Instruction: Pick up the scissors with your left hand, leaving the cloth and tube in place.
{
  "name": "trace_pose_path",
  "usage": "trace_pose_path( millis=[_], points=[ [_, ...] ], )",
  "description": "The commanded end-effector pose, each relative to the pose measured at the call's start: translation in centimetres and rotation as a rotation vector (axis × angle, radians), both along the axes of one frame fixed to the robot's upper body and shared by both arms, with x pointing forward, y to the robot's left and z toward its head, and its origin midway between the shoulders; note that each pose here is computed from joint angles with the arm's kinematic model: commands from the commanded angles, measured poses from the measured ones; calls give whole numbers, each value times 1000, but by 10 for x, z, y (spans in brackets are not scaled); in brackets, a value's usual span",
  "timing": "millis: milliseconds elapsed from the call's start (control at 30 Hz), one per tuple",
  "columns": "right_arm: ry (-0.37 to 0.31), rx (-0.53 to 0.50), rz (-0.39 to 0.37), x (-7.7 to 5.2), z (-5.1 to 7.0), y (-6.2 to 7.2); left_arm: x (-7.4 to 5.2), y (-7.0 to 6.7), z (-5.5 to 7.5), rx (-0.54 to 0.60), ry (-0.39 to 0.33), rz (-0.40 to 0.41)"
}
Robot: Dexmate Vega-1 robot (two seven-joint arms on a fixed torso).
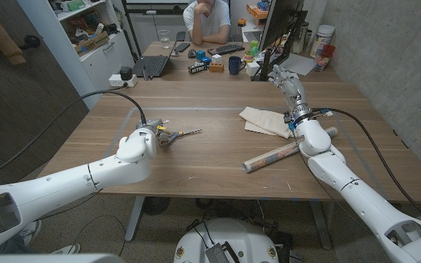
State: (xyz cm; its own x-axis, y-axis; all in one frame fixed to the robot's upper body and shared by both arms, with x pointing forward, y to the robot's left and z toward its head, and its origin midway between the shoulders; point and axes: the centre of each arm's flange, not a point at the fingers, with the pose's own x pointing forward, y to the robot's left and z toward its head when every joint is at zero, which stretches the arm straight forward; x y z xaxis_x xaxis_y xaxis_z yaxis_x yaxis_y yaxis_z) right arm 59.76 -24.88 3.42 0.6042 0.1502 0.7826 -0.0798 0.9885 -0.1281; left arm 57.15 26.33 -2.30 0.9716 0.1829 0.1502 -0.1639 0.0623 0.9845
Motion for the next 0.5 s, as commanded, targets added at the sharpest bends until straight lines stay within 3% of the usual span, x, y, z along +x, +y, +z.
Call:
trace_pose_path(
  millis=[33,500],
  points=[
    [10,13,-10,3,-3,-3,2,-2,3,11,2,-17],
    [42,24,-32,7,-5,-7,3,-8,6,8,2,-18]
  ],
)
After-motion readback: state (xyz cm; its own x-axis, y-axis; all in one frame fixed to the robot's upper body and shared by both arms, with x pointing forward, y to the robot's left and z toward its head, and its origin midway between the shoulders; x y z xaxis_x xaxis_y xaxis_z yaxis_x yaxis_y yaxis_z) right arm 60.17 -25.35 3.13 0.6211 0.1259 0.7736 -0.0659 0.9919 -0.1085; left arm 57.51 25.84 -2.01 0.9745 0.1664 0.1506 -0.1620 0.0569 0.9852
